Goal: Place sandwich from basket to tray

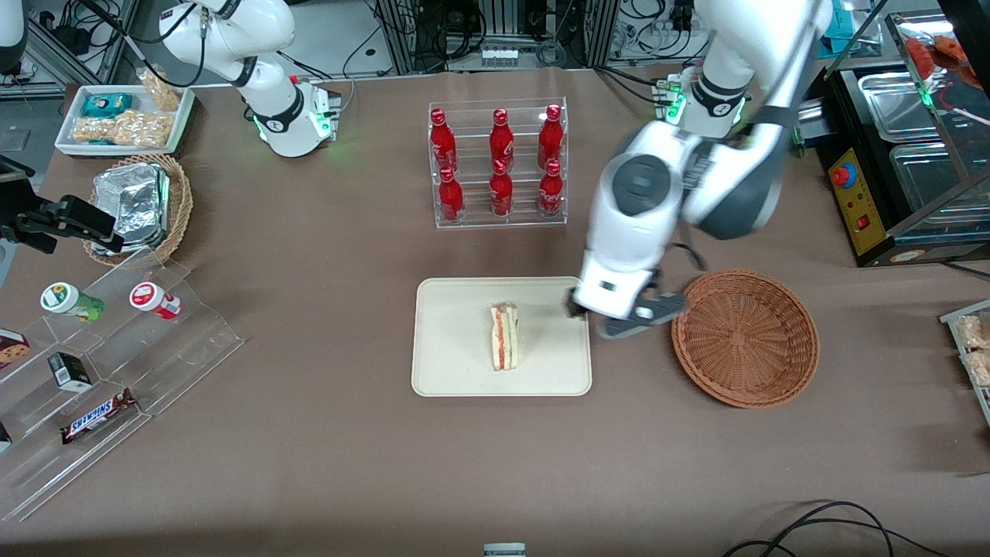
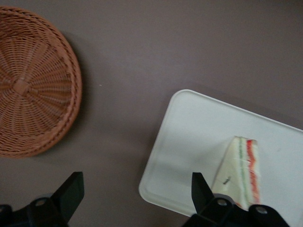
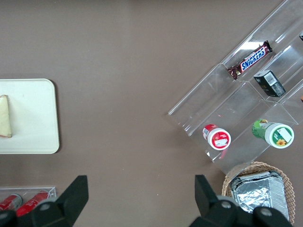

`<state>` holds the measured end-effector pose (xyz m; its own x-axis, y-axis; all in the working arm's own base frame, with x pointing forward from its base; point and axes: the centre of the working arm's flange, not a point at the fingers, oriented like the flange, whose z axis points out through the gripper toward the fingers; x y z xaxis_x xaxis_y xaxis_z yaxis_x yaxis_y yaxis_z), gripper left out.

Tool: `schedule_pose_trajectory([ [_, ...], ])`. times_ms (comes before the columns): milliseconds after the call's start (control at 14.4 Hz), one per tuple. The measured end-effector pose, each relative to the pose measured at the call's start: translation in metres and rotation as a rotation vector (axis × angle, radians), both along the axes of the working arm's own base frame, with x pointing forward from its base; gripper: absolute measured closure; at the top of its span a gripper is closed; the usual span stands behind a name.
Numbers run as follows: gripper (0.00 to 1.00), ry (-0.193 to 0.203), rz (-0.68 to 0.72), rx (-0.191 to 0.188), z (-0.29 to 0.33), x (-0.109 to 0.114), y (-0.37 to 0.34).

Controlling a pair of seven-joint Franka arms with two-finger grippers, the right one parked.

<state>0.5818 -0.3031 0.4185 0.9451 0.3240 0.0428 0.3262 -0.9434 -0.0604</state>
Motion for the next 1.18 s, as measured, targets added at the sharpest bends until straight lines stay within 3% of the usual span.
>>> schedule_pose_trajectory([
  [208,0.0,0.051,-0.017,0.017,-0.001,-0.003,0.071],
  [417,0.0,0.144,-0.064,0.039,0.023,-0.016,0.137],
  [556,0.0,0.169,-0.086,0.036,0.047,-0.023,0.174],
  [764,0.0,0.176,-0.173,0.013,0.089,-0.028,0.233],
  [1181,0.0,0.077,-0.38,0.002,0.153,-0.019,0.262],
])
